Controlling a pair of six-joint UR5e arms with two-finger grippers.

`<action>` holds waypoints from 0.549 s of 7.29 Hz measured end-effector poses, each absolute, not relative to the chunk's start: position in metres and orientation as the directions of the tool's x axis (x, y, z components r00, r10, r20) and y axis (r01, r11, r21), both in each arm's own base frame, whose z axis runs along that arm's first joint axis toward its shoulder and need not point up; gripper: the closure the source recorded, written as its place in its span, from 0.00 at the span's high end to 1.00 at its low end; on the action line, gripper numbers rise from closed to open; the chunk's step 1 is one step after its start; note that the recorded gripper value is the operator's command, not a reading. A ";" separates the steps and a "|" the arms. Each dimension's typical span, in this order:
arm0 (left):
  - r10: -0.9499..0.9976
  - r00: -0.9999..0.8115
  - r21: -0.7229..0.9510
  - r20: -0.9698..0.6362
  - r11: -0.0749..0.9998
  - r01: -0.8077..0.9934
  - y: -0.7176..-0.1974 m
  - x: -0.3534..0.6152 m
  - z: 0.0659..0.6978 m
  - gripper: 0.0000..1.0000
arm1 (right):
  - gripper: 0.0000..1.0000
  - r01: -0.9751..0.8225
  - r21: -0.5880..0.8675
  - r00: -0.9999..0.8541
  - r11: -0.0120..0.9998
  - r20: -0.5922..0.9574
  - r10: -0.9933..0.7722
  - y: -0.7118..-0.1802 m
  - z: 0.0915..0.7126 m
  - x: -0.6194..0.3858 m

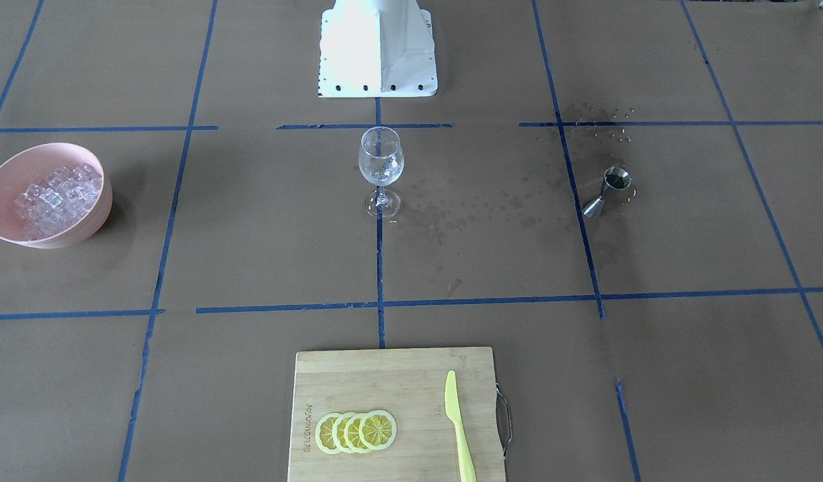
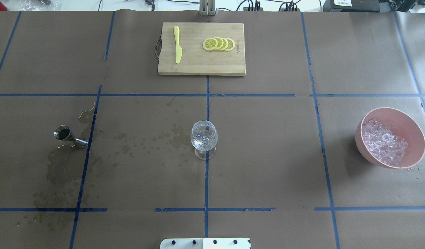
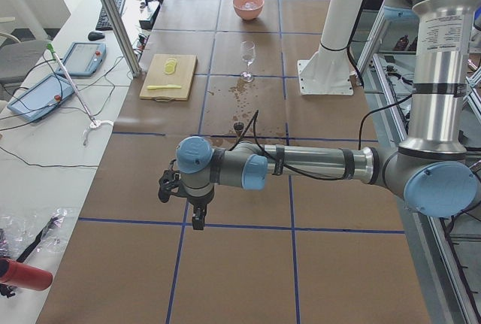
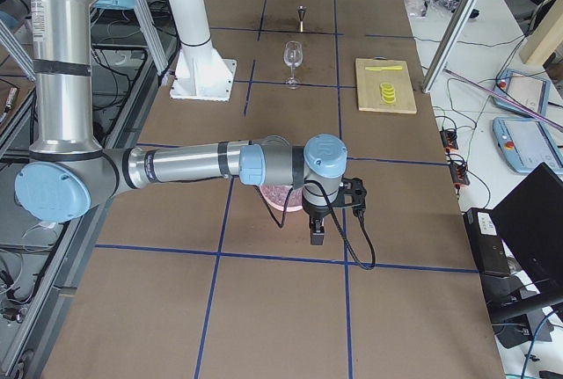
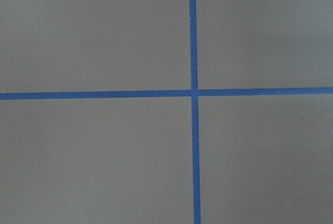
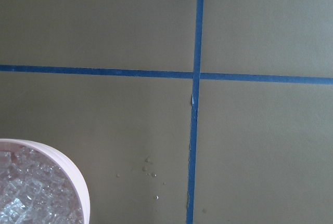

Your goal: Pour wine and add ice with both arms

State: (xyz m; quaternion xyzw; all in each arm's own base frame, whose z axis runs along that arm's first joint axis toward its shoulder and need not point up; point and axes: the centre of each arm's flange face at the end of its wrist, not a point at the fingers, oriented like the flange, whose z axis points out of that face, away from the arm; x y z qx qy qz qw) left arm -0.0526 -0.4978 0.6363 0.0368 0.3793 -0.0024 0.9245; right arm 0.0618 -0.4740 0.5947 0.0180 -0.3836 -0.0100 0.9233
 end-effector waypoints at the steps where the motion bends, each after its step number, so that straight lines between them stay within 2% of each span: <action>1: 0.024 0.712 0.067 -0.702 0.997 0.032 -0.498 -0.053 0.636 1.00 | 1.00 0.005 0.044 0.705 0.999 0.708 -0.035 -0.475 0.593 0.062; 3: 0.038 0.710 0.086 -0.703 0.996 0.032 -0.500 -0.052 0.626 1.00 | 1.00 0.004 0.051 0.705 0.999 0.708 -0.039 -0.476 0.590 0.062; 4: 0.075 0.708 0.131 -0.702 0.991 0.025 -0.502 -0.047 0.600 1.00 | 1.00 0.004 0.055 0.705 0.998 0.708 -0.042 -0.477 0.588 0.062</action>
